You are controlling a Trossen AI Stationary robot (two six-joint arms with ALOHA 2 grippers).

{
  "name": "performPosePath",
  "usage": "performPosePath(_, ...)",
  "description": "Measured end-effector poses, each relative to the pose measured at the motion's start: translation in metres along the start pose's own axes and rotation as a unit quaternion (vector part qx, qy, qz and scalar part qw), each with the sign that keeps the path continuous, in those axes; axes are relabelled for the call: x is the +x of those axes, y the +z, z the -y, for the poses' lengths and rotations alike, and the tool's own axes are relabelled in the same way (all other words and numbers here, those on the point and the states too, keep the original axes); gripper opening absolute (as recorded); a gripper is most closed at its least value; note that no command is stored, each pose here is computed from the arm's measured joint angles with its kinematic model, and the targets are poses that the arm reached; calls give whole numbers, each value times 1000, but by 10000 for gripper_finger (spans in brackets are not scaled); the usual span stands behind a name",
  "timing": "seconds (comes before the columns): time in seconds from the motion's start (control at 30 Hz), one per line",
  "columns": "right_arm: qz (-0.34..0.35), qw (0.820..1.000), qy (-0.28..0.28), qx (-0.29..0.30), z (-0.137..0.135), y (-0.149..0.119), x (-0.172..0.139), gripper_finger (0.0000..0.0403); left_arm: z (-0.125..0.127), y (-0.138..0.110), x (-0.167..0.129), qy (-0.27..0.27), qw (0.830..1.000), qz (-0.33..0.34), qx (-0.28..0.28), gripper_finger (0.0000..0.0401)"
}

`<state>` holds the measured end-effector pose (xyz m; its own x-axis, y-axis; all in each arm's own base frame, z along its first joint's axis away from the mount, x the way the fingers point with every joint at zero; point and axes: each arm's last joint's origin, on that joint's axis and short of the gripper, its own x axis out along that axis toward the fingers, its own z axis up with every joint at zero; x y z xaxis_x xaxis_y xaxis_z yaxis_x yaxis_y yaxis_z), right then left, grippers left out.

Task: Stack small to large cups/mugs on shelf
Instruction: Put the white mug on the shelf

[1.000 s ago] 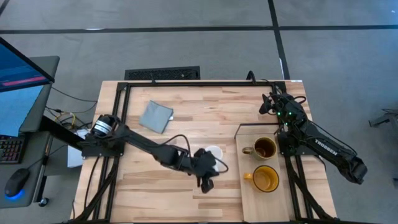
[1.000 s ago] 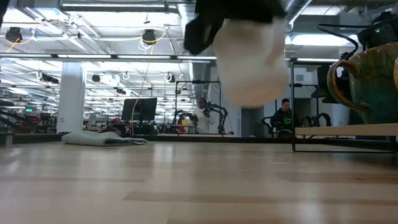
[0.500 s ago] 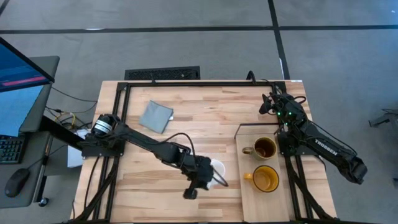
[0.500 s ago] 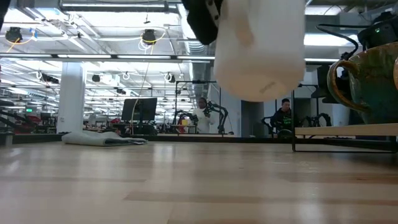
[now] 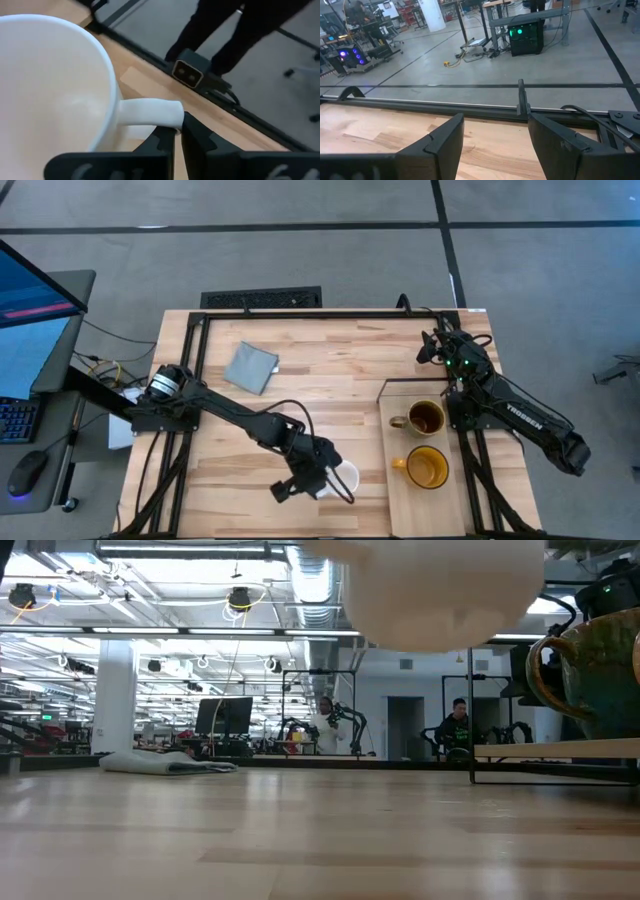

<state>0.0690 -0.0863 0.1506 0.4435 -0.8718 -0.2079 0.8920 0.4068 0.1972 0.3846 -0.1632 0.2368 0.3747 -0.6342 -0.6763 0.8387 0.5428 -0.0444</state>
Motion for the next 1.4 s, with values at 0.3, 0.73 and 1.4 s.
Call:
performPosePath(0.3, -2, 1000, 4, 0, -1, 0, 0, 244, -1, 6, 1, -32, 996, 48, 71, 0)
performPosePath(0.73, -6, 1000, 18, -2, -3, -1, -1, 244, -32, 13, 16, -79, 988, 91, 94, 0)
performPosePath(1.4, -17, 1000, 25, -6, -5, -3, 0, 244, -94, 46, 48, -97, 976, 61, 183, 0)
